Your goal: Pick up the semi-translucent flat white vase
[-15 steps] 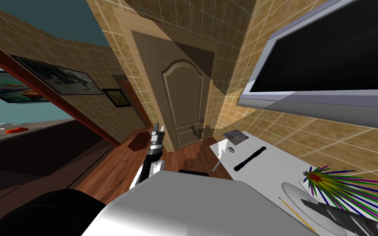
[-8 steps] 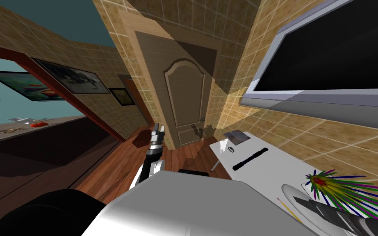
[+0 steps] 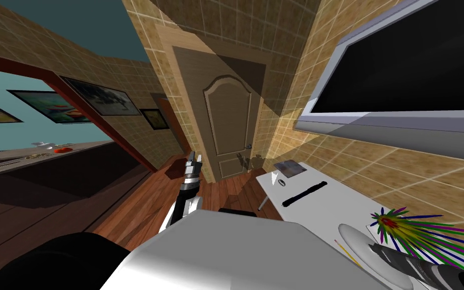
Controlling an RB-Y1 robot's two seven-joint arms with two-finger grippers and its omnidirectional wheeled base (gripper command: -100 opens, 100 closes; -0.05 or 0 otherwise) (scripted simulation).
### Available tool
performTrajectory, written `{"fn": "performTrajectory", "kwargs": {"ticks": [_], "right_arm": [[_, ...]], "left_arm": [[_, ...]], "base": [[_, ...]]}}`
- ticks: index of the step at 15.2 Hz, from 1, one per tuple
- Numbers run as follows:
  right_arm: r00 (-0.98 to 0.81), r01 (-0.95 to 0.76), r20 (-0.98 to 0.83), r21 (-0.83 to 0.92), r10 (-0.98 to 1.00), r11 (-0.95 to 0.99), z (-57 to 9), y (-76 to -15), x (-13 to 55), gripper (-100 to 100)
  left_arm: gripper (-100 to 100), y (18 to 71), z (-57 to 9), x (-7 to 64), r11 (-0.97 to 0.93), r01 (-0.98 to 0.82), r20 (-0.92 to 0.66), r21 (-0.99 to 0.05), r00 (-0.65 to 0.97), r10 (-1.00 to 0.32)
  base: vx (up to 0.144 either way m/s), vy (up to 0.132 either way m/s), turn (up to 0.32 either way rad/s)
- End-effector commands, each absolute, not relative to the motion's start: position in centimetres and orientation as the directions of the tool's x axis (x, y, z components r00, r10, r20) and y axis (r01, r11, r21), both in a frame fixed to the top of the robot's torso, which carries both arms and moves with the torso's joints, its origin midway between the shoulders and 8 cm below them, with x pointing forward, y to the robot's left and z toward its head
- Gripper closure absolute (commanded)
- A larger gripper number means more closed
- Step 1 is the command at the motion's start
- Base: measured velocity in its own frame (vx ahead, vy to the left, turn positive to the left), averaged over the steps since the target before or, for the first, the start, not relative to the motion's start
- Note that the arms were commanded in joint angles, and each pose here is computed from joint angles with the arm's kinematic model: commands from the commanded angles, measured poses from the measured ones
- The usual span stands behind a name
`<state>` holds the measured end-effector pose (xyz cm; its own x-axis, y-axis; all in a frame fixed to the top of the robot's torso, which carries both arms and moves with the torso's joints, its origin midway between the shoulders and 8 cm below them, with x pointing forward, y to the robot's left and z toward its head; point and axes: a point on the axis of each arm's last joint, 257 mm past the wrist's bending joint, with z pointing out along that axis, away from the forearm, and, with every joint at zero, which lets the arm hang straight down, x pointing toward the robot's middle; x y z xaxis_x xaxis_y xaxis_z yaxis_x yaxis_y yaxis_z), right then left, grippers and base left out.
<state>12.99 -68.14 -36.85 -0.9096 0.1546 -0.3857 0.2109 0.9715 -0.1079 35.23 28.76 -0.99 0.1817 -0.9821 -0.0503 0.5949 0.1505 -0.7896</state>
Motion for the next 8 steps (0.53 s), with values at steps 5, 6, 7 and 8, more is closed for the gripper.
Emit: {"fn": "performTrajectory", "kwargs": {"ticks": [5, 6, 7, 8], "right_arm": [[-0.914, 0.186, -0.383, -0.105, 0.133, 0.977, -36.1, -69.1, 12.7, 100], [-0.915, 0.179, -0.382, -0.105, 0.127, 0.978, -35.9, -69.3, 12.6, 100], [-0.916, 0.173, -0.381, -0.105, 0.121, 0.979, -35.6, -69.6, 12.5, 100], [-0.918, 0.167, -0.38, -0.105, 0.116, 0.98, -35.4, -69.8, 12.5, 100]], "left_arm": [[0, 28.8, -1.0, 35.2, 0.151, 0.595, -0.05, -0.79, 0.182, -0.982], [0, 28.8, -1.0, 35.2, 0.151, 0.595, -0.05, -0.79, 0.182, -0.982], [0, 28.8, -1.0, 35.2, 0.151, 0.595, -0.05, -0.79, 0.182, -0.982], [0, 28.8, -1.0, 35.2, 0.151, 0.595, -0.05, -0.79, 0.182, -0.982]], "base": [[0.049, 0.046, -0.095], [0.075, 0.059, -0.075], [0.069, 0.055, -0.078], [0.064, 0.05, -0.089]]}}
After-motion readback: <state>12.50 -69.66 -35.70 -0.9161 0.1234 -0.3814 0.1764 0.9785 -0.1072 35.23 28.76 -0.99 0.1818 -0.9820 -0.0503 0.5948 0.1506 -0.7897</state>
